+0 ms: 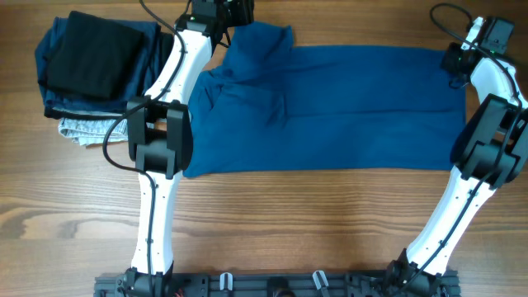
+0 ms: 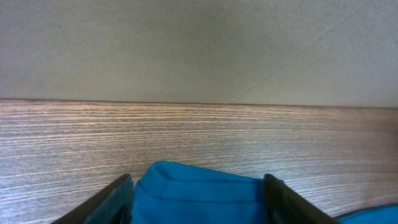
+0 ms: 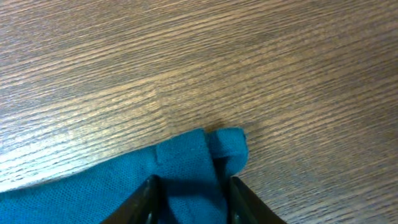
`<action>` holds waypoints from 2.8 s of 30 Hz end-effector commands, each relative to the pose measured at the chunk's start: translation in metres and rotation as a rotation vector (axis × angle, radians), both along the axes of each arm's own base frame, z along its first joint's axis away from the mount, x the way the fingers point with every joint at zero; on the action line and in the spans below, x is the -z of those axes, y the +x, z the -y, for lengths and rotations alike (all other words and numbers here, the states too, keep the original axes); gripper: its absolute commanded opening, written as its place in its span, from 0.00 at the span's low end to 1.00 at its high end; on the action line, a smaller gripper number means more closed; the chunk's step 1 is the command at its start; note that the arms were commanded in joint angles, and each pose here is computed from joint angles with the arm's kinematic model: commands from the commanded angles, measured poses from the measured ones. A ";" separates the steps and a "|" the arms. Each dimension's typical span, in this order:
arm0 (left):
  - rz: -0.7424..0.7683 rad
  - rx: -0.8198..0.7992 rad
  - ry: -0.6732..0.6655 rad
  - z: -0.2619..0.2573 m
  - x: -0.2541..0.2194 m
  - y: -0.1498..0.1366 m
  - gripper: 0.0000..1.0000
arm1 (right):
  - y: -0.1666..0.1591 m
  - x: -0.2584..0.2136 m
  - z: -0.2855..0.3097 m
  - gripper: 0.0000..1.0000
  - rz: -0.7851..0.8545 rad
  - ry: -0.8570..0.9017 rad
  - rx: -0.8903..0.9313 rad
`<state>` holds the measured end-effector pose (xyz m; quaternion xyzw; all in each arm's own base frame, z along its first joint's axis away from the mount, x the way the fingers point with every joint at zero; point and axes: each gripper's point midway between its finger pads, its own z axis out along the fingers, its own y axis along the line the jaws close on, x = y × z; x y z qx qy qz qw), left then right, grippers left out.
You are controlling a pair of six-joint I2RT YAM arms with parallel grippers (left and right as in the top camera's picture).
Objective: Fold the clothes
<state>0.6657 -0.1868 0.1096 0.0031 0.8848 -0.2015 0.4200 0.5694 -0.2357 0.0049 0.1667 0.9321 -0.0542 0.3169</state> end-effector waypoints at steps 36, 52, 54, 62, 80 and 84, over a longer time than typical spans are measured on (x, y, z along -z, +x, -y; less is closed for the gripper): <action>-0.034 -0.070 0.079 -0.011 0.094 0.013 0.62 | -0.017 0.037 -0.008 0.07 -0.099 0.042 -0.014; -0.023 0.062 0.256 -0.007 0.108 0.003 0.55 | -0.017 0.037 -0.008 0.11 -0.100 0.042 -0.015; -0.044 0.063 0.261 -0.008 0.112 0.000 0.54 | -0.017 0.037 -0.008 0.11 -0.100 0.042 -0.014; -0.062 0.065 0.264 -0.009 0.115 -0.003 0.23 | -0.017 0.037 -0.008 0.04 -0.099 0.042 -0.014; 0.059 0.046 0.238 -0.010 0.019 0.004 0.04 | -0.005 -0.003 -0.031 0.04 -0.004 0.148 -0.084; 0.061 0.046 0.238 -0.012 -0.008 -0.003 0.04 | -0.009 -0.027 -0.032 0.04 0.000 0.145 -0.084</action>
